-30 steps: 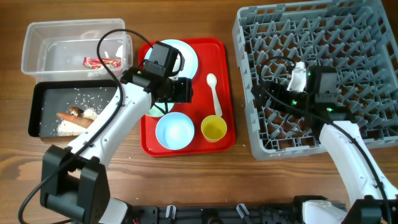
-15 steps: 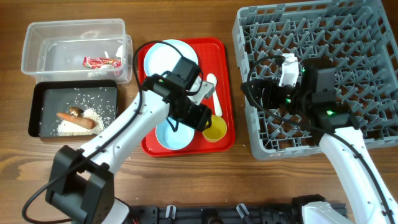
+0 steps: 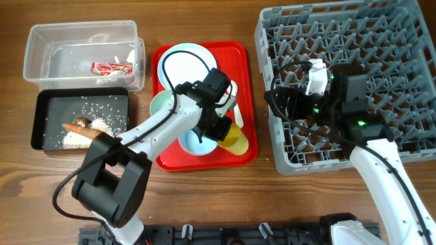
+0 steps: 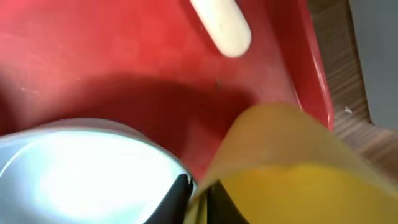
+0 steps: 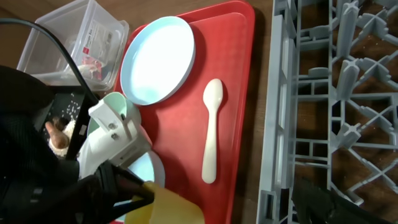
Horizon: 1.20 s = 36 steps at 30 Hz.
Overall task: Sort waste into correct bins and load items into the dishwasher rack
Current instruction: 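Grasp the yellow cup with the left gripper, then lift the yellow cup and hand it to the right gripper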
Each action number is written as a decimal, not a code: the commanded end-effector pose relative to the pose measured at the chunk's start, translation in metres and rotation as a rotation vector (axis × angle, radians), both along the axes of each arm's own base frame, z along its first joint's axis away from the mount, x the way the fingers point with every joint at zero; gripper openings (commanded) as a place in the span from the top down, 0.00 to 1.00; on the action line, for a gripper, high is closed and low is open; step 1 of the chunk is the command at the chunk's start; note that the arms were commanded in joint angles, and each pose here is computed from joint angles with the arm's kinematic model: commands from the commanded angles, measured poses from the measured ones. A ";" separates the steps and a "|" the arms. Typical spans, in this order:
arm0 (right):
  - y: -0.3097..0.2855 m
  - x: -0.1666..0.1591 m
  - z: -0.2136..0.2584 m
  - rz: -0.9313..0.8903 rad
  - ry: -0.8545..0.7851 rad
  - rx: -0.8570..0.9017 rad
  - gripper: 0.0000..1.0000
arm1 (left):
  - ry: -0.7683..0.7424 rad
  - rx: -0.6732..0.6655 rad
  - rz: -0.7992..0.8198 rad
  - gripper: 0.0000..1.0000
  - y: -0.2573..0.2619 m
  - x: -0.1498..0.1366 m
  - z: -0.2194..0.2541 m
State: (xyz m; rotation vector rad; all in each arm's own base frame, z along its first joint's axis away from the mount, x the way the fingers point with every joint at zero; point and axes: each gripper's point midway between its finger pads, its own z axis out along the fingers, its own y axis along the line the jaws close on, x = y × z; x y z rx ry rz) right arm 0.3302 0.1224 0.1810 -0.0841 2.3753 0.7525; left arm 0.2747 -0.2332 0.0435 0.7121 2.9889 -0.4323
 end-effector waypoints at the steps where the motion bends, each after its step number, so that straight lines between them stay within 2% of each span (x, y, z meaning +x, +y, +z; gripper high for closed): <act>1: -0.001 0.003 0.008 0.005 -0.034 -0.018 0.00 | 0.006 -0.010 0.017 0.96 -0.002 0.000 0.001; 8: -0.001 0.003 0.008 0.006 -0.034 -0.018 0.00 | 0.001 -0.086 0.007 0.96 -0.016 0.004 0.023; 14: 0.000 0.003 0.008 0.006 -0.033 -0.015 0.00 | -0.029 -0.153 0.051 0.96 -0.007 0.012 0.066; 17: 0.002 0.002 0.009 0.009 -0.030 0.004 0.00 | 0.014 -0.318 0.120 0.96 0.003 0.022 0.092; 19: 0.013 0.000 0.016 0.080 -0.059 0.044 0.00 | 0.043 -0.466 0.174 0.96 0.014 0.036 0.110; 20: 0.021 -0.001 0.021 0.132 -0.082 0.073 0.00 | 0.048 -0.540 0.178 0.96 0.018 0.041 0.120; 23: 0.044 -0.002 0.037 0.270 -0.148 0.178 0.00 | 0.019 -0.874 0.115 0.96 0.031 0.056 0.169; 25: 0.060 -0.002 0.048 0.367 -0.201 0.251 0.00 | 0.000 -0.982 0.097 0.96 0.038 0.061 0.187; 27: 0.085 -0.007 0.065 0.518 -0.285 0.344 0.00 | -0.015 -1.060 0.077 0.96 0.042 0.063 0.201; 32: 0.115 -0.011 0.083 0.662 -0.363 0.455 0.00 | 0.002 -1.200 0.008 0.96 0.039 0.055 0.225; 36: 0.123 -0.018 0.092 0.750 -0.405 0.504 0.00 | 0.016 -1.230 -0.002 0.96 0.039 0.053 0.231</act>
